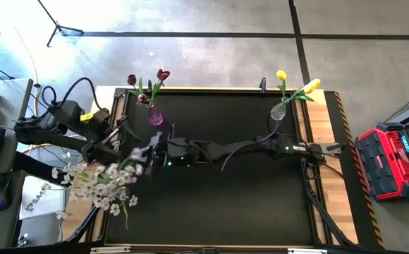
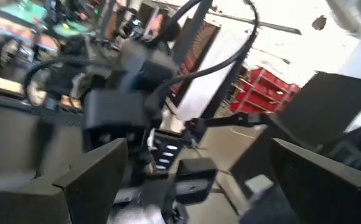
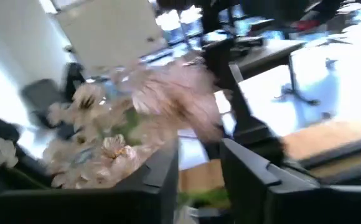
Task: Sort flowers into vase by color
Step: Adjust the white flowers, then return to Home Position
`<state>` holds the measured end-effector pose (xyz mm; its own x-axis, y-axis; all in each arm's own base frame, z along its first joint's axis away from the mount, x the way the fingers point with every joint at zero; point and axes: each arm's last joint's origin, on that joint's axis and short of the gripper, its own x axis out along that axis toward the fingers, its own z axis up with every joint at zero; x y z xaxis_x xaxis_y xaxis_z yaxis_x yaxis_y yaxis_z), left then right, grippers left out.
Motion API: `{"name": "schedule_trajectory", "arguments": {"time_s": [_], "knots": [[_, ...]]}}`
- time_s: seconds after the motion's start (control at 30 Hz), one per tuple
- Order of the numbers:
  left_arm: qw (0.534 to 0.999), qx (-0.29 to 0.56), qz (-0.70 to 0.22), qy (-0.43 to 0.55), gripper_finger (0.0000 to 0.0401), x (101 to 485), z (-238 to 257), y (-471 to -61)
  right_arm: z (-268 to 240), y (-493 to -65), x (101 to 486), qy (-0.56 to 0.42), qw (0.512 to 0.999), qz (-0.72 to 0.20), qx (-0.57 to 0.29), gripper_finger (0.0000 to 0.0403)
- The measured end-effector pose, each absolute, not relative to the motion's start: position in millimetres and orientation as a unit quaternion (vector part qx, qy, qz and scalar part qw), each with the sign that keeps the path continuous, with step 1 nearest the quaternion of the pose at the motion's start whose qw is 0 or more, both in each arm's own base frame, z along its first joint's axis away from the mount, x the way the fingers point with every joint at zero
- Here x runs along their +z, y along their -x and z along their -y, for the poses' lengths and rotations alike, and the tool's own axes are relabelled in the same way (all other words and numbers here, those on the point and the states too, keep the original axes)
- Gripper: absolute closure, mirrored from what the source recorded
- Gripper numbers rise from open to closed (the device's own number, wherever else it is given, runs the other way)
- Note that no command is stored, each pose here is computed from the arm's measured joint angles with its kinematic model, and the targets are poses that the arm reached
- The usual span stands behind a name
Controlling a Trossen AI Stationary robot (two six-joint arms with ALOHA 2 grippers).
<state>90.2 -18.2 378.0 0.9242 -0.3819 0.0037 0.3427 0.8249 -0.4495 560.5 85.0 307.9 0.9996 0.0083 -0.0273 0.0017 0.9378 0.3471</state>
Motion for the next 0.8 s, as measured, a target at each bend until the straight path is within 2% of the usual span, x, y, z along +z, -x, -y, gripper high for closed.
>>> {"name": "schedule_trajectory", "arguments": {"time_s": [0.2,0.4,0.5,0.6,0.8], "knots": [[0.975,-0.164,-0.024,0.151,0.0024,388,15,-81,-78,-535,347,-0.142,0.986,-0.041,-0.082,0.0261],[0.994,-0.051,-0.018,0.093,0.0024,409,7,-60,-75,-503,377,-0.105,0.980,-0.100,-0.138,0.0253],[0.995,-0.039,0.005,0.093,0.0024,421,5,-54,-78,-486,389,-0.079,0.973,-0.128,-0.173,0.0253],[0.996,-0.038,-0.008,0.086,0.0025,420,6,-63,-82,-466,400,-0.048,0.965,-0.157,-0.205,0.0253],[0.998,-0.013,-0.061,0.032,0.0025,411,10,-109,-81,-428,420,-0.016,0.947,-0.204,-0.248,0.0255]]}}
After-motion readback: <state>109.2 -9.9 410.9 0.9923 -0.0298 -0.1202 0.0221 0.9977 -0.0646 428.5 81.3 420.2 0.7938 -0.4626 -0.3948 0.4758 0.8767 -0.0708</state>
